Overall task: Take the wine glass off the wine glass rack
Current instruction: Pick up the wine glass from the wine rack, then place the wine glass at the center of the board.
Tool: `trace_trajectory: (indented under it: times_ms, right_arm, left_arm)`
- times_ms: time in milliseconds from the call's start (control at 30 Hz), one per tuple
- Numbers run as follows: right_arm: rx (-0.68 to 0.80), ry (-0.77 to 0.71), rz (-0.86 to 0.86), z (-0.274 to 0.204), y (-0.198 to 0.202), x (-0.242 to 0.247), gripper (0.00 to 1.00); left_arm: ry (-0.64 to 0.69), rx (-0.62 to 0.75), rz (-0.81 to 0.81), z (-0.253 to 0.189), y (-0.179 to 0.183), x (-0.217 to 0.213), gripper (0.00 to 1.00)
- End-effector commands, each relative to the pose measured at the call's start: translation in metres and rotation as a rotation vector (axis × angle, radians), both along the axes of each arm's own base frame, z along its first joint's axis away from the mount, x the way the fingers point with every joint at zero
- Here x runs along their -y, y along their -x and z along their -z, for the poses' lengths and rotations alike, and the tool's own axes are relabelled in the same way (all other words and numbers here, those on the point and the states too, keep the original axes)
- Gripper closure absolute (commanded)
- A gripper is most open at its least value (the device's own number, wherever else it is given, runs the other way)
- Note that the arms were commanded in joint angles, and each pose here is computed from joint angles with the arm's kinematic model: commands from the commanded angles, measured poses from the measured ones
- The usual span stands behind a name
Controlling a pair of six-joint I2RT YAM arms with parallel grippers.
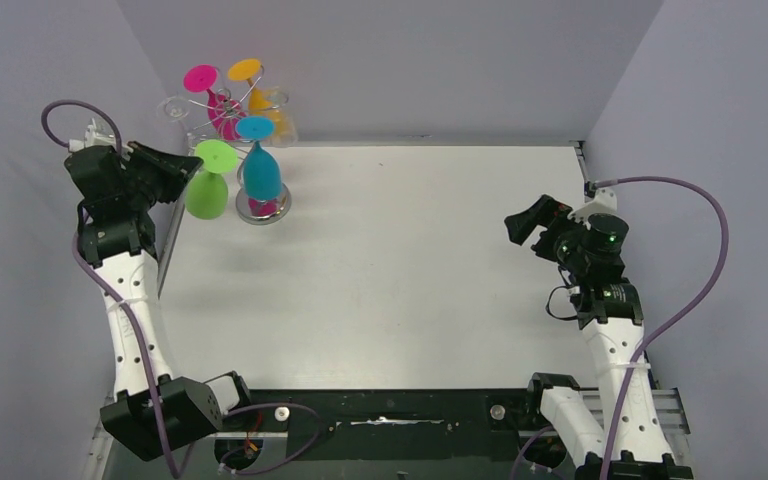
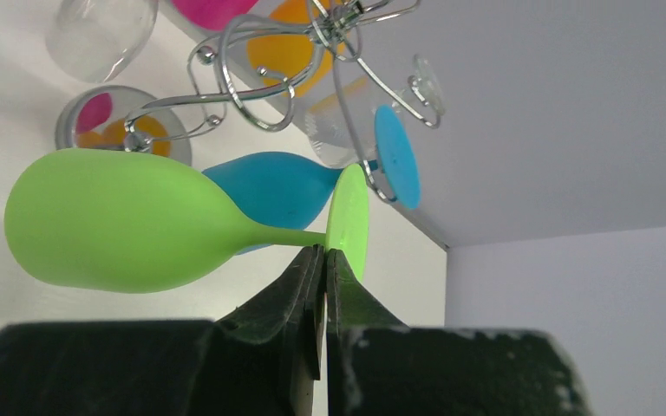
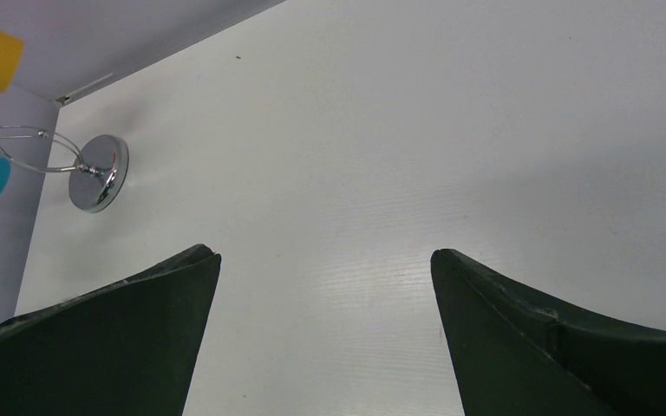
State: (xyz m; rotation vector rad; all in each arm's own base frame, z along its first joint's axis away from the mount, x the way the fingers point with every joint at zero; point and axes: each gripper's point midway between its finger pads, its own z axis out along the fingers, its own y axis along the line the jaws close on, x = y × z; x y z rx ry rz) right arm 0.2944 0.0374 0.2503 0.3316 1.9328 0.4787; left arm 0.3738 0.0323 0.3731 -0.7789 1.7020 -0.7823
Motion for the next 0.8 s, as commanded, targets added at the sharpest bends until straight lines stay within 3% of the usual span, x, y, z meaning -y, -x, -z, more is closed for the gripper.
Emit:
trace_trajectory:
  times_ms: [0,100,200,333,433,567,667,767]
  right_arm:
    - [0.054,-0.031,-0.011,-0.010,-0.011,-0.003,0.02]
    - [0.035,-0.051,-0.022,-0.006,-0.014,-0.006,0.02]
    - [0.029,-0.081,-0.035,-0.001,-0.018,-0.010,0.02]
    - [0.025,-0.136,-0.056,0.002,-0.023,-0.017,0.02]
    - [0.036,-0.170,-0.106,0.002,-0.024,-0.027,0.02]
    - [0.105,-0.312,-0.355,-0.011,-0.015,-0.069,0.02]
    - [0.069,-0.439,-0.496,-0.016,-0.011,-0.097,0.02]
    - [0.030,-0.437,-0.683,-0.019,0.001,-0.132,0.01]
  left_arm:
    - [-0.153,-0.077,-0.086,0.018,0.023,-0.007,1.00]
    - [-0.240,-0.132,-0.093,0.033,0.039,-0.001,1.00]
    - [-0.282,-0.129,0.017,0.045,0.048,0.026,1.00]
    - [-0.403,-0.081,0.472,0.067,0.071,0.122,1.00]
    - [-0.513,-0.118,0.662,0.094,0.103,0.172,1.00]
    - [-0.518,-0.091,0.758,0.108,0.116,0.219,1.00]
    - [-0.457,-0.010,0.811,0.095,0.112,0.257,1.00]
    - [-0.424,0.064,0.867,0.083,0.108,0.290,1.00]
